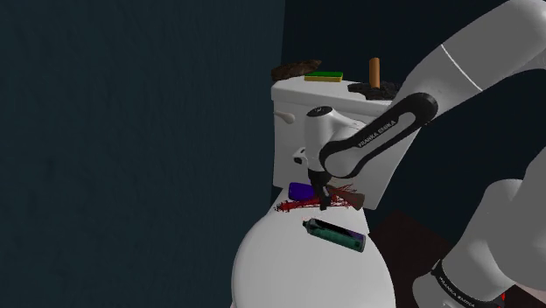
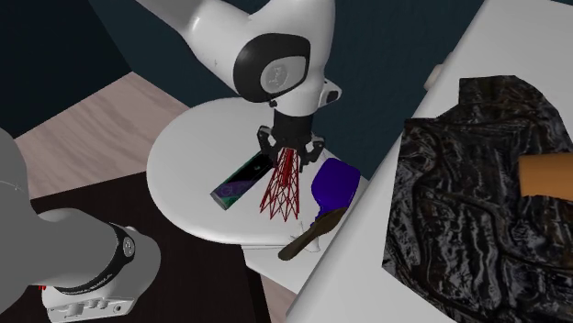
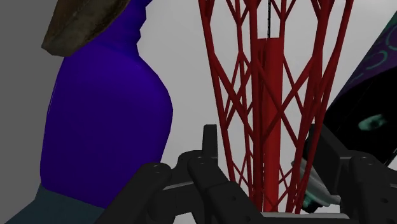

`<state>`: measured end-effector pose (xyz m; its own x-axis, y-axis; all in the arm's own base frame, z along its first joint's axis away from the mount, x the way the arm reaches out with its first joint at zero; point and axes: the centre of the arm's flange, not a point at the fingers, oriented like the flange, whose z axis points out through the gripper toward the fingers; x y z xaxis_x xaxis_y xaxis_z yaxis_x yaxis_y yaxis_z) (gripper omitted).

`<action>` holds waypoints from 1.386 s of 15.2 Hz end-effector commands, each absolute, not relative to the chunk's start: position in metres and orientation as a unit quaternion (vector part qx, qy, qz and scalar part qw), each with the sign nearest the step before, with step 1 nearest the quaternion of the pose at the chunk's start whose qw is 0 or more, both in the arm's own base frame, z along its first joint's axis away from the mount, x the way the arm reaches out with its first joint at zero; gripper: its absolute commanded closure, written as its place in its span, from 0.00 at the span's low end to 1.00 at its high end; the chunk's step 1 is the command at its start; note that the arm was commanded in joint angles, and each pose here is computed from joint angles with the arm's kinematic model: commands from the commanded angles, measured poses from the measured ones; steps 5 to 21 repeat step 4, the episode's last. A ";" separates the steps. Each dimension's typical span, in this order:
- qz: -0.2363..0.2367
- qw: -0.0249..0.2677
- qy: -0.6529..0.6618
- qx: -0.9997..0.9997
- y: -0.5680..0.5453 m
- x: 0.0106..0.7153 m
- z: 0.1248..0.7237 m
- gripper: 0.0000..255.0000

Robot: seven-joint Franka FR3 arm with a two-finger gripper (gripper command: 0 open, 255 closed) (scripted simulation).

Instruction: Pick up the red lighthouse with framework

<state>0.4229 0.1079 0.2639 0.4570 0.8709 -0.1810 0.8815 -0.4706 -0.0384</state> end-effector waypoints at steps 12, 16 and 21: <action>-0.088 0.030 0.514 0.853 0.108 0.423 0.280 1.00; -0.088 0.030 0.514 0.853 0.108 0.423 0.280 1.00; -0.088 0.030 0.514 0.853 0.108 0.423 0.280 1.00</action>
